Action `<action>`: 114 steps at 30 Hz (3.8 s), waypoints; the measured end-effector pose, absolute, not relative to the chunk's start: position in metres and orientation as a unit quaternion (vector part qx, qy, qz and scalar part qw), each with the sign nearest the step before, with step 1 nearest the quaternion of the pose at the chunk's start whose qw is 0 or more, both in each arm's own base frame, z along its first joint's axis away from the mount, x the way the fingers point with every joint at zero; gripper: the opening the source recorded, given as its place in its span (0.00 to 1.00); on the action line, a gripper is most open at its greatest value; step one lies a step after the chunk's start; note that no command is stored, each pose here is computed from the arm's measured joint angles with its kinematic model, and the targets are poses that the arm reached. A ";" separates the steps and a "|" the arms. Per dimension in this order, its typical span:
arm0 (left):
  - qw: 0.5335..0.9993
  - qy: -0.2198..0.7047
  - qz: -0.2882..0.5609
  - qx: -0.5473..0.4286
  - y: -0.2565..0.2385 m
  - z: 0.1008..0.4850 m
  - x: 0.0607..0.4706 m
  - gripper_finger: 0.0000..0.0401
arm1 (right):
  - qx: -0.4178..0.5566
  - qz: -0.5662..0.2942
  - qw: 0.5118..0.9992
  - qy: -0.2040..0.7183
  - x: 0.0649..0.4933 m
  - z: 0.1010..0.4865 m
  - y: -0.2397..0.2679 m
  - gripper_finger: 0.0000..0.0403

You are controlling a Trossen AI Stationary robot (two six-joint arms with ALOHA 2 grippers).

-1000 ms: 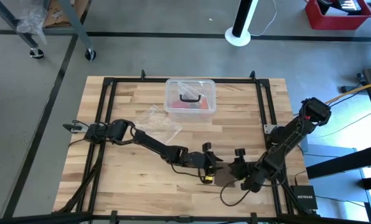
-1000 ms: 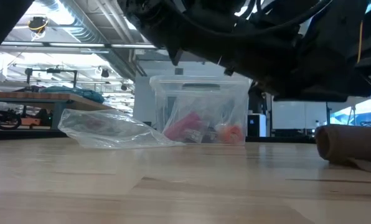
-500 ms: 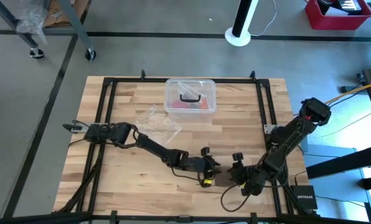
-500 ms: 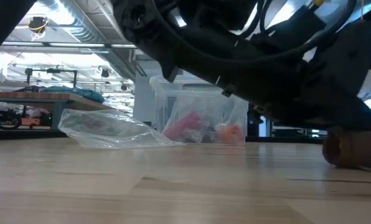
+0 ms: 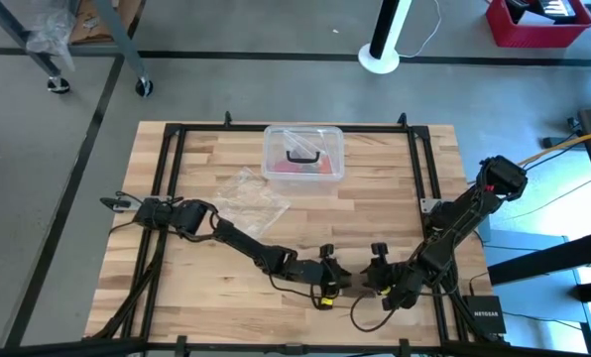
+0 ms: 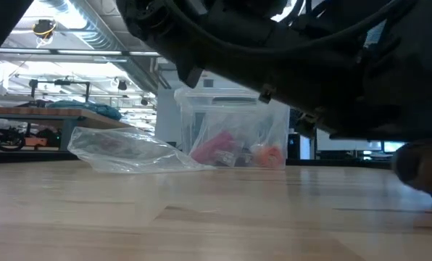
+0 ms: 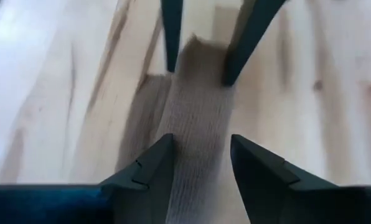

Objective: Roll bandage
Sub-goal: Roll the brown bandage, then open the transparent zip bag

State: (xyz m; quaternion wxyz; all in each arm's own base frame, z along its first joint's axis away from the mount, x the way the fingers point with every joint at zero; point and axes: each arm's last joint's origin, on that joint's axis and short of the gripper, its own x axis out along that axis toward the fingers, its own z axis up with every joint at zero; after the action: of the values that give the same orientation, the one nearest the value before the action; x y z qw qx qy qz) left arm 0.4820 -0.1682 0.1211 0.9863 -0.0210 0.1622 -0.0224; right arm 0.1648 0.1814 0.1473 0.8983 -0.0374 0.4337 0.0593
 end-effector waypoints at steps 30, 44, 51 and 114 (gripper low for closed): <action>0.980 0.177 -0.090 -0.002 -0.190 0.123 0.481 0.35 | -0.013 0.137 0.896 0.423 0.160 0.177 0.214 0.40; 0.961 0.276 -0.032 0.004 -0.176 0.190 0.454 0.35 | 0.056 0.156 0.859 0.484 0.173 0.166 0.216 0.64; 0.916 0.398 0.042 -0.015 -0.161 0.210 0.421 0.35 | 0.036 0.150 0.849 0.505 0.175 0.150 0.220 0.64; 0.915 0.402 0.010 -0.020 -0.162 0.243 0.365 0.00 | -0.181 0.028 0.931 0.317 0.179 0.195 0.200 0.64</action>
State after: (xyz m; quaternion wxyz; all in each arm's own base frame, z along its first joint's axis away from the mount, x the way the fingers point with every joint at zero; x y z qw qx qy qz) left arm 0.3650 -0.1623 0.2434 0.9153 -0.0200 0.4022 0.0105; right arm 0.1786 0.2000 0.1948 0.9307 -0.1811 0.3167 0.0280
